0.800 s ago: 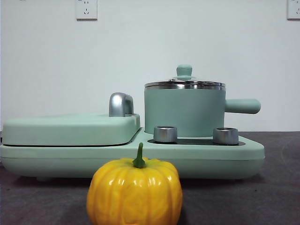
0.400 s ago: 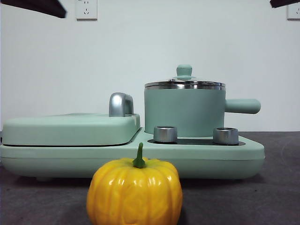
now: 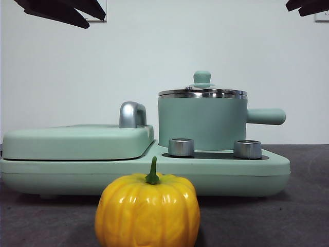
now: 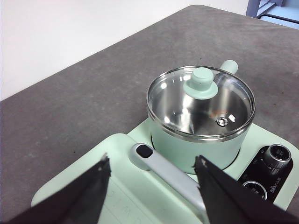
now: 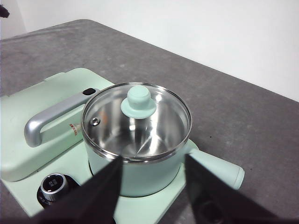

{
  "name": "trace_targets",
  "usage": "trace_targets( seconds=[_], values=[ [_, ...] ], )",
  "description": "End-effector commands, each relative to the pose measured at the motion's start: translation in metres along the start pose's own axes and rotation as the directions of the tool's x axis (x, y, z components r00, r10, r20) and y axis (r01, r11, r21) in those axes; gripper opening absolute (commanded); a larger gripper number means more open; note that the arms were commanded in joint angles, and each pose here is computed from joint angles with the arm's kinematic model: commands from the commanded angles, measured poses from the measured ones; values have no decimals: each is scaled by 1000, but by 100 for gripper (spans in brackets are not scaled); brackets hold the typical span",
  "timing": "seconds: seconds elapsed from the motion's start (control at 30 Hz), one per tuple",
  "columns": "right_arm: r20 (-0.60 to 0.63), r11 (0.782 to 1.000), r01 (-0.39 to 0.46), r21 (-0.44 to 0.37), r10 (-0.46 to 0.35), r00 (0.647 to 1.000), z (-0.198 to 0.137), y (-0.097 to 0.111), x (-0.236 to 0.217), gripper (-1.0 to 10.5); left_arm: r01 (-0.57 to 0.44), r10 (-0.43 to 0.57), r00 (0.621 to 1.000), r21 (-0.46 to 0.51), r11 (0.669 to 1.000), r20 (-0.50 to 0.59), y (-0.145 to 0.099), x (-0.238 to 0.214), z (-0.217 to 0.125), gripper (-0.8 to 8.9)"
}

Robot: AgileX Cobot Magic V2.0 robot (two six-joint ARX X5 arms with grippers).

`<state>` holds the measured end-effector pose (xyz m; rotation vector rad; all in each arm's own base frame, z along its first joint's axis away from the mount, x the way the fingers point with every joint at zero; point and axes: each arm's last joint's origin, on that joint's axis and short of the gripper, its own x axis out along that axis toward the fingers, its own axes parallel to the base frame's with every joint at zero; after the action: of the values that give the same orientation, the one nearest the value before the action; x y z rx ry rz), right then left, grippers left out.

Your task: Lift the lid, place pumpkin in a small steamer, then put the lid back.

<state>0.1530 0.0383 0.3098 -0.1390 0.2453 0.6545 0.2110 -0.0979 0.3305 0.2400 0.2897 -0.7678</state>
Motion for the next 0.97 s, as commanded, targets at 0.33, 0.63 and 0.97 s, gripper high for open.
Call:
trace_targets(
  seconds=[0.33,0.63,0.97],
  values=[
    [22,1000,-1,27,0,1000,6,0,-1,254,33,-45,989,84,996,141,-9,14,21,312],
    [29,999,0,40,-1,1000,7,0,-1,254,108,-125,975,100,989,184,-24,62,18,311],
    [29,999,0,40,-1,1000,7,0,-1,254,177,-181,964,40,983,196,-35,120,13,311]
  ],
)
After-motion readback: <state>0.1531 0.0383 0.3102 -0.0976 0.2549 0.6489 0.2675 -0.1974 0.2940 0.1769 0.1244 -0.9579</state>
